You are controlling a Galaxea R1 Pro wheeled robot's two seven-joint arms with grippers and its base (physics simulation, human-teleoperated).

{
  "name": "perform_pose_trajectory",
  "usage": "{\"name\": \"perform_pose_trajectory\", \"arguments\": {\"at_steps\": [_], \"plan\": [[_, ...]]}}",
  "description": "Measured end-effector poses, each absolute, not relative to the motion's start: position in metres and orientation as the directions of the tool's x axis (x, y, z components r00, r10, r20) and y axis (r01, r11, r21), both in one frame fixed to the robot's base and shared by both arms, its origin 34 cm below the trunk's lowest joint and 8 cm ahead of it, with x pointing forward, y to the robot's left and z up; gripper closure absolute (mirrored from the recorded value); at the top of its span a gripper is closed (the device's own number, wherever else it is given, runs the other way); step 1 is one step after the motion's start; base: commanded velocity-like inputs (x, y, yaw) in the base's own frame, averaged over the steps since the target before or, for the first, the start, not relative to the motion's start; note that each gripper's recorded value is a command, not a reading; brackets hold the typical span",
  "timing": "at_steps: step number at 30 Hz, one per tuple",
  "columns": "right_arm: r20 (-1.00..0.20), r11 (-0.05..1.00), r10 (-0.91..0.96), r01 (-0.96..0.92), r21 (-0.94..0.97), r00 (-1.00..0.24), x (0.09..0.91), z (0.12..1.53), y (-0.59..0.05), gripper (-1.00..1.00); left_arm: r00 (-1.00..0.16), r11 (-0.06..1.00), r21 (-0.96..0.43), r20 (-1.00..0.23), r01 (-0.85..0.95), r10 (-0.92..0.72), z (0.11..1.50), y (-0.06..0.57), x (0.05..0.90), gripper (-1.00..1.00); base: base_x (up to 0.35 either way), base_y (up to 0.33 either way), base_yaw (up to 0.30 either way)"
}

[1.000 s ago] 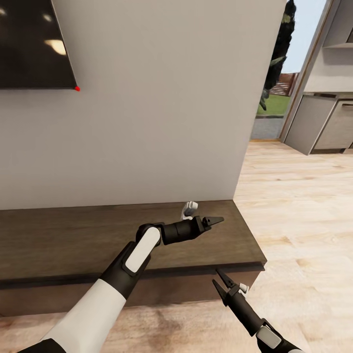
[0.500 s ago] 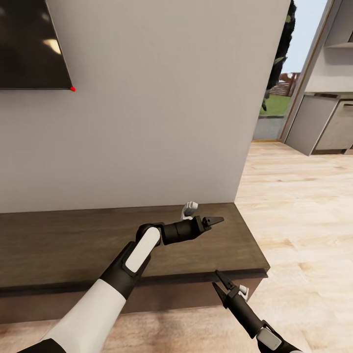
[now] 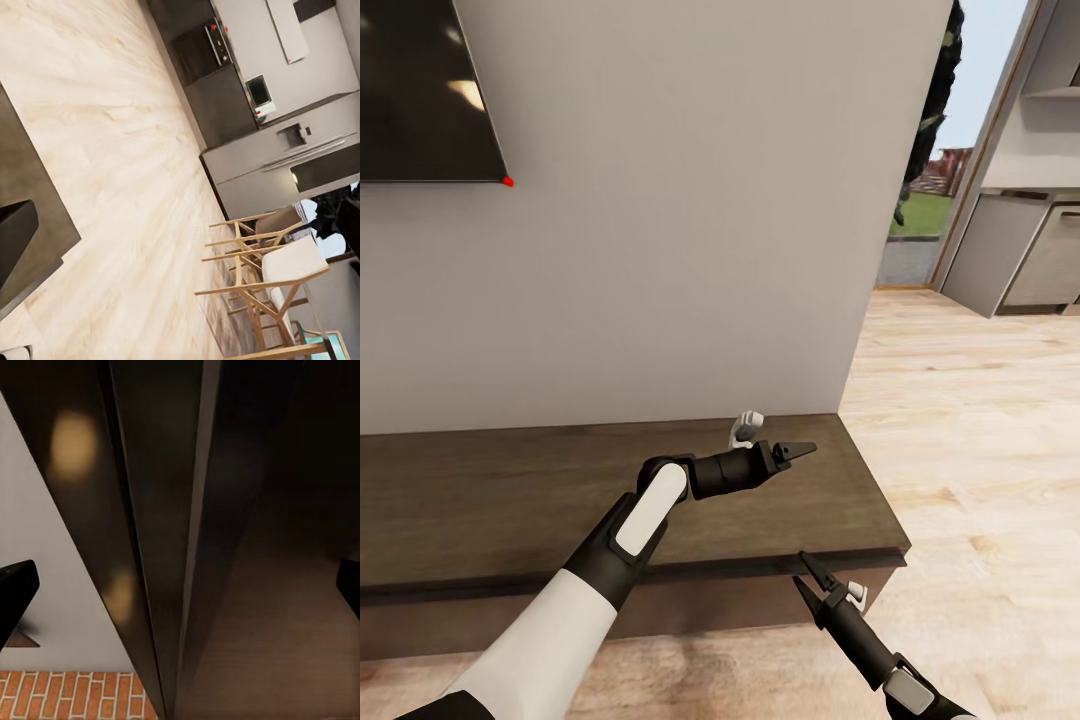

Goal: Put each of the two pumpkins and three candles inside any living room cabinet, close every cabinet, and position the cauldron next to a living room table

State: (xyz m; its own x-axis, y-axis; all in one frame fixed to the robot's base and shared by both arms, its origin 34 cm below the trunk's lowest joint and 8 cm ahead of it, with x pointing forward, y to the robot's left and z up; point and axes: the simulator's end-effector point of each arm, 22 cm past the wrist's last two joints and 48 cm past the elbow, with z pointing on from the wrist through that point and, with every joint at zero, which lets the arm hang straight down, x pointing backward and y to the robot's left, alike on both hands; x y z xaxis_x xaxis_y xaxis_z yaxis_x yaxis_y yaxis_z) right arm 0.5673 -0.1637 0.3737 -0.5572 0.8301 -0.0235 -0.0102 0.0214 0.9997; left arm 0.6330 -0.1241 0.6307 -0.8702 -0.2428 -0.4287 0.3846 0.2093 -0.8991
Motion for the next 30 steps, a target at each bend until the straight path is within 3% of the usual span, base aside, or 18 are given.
{"name": "perform_pose_trajectory", "arguments": {"at_steps": [30], "plan": [[-0.026, 0.018, 0.835, -0.020, 1.000, -0.550, 0.572, 0.377, -0.165, -1.00, -0.847, 0.215, -0.892, -0.448, 0.398, -0.288, 0.634, -0.121, 0.643, -1.00, -0.018, 0.000, 0.000]]}}
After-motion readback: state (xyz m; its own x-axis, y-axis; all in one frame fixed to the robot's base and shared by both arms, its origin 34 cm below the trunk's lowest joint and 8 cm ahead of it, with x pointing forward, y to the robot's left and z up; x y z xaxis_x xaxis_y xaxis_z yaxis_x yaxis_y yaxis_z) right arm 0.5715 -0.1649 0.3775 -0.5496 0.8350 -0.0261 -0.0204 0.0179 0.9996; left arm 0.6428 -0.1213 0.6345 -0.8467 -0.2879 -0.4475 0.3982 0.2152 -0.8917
